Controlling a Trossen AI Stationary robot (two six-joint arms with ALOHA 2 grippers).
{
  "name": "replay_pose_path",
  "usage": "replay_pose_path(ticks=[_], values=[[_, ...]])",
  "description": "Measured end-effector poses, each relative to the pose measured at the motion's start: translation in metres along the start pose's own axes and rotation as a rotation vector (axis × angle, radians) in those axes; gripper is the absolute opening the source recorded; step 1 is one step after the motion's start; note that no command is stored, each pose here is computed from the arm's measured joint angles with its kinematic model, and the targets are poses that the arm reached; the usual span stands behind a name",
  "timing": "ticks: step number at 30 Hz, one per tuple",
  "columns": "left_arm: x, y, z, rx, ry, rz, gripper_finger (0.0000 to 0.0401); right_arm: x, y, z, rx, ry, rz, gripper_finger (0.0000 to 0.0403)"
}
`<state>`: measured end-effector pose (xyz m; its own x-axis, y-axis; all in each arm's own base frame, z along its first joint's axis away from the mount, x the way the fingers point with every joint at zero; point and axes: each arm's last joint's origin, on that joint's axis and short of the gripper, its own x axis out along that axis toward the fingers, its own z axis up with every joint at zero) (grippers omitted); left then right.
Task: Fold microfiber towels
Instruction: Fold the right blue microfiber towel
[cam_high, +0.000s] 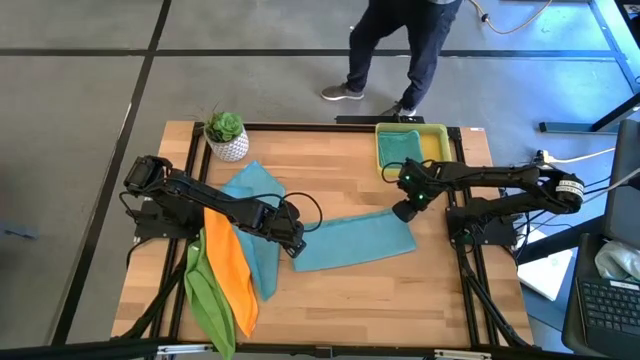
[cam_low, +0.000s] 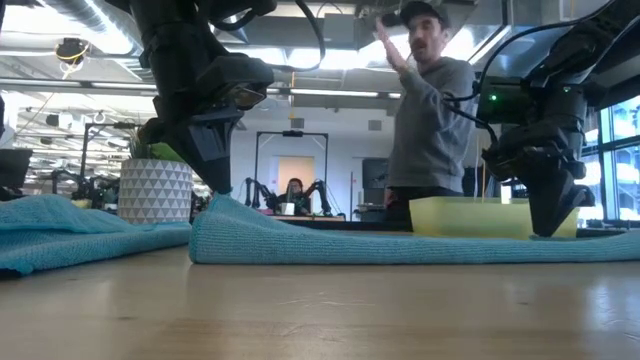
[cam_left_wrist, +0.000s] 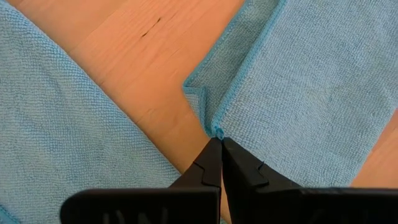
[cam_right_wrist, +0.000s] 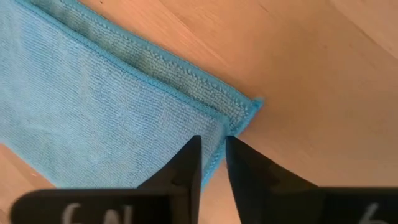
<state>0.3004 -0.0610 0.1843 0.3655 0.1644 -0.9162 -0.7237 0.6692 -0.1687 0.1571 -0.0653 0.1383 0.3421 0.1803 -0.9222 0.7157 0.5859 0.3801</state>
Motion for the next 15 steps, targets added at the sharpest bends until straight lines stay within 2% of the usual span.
replay_pose_path(ticks=[7,15], values=[[0.0000,0.0000,0.0000,0.000,0.001,0.000,0.0000,0.0000,-0.0002,0.0001,0.001,-0.004,-0.008,0.0118],[0.0000,0.0000,0.0000,0.000,0.001,-0.001,0.0000,0.0000,-0.0007,0.0001,0.011,-0.008,-0.020,0.0097]])
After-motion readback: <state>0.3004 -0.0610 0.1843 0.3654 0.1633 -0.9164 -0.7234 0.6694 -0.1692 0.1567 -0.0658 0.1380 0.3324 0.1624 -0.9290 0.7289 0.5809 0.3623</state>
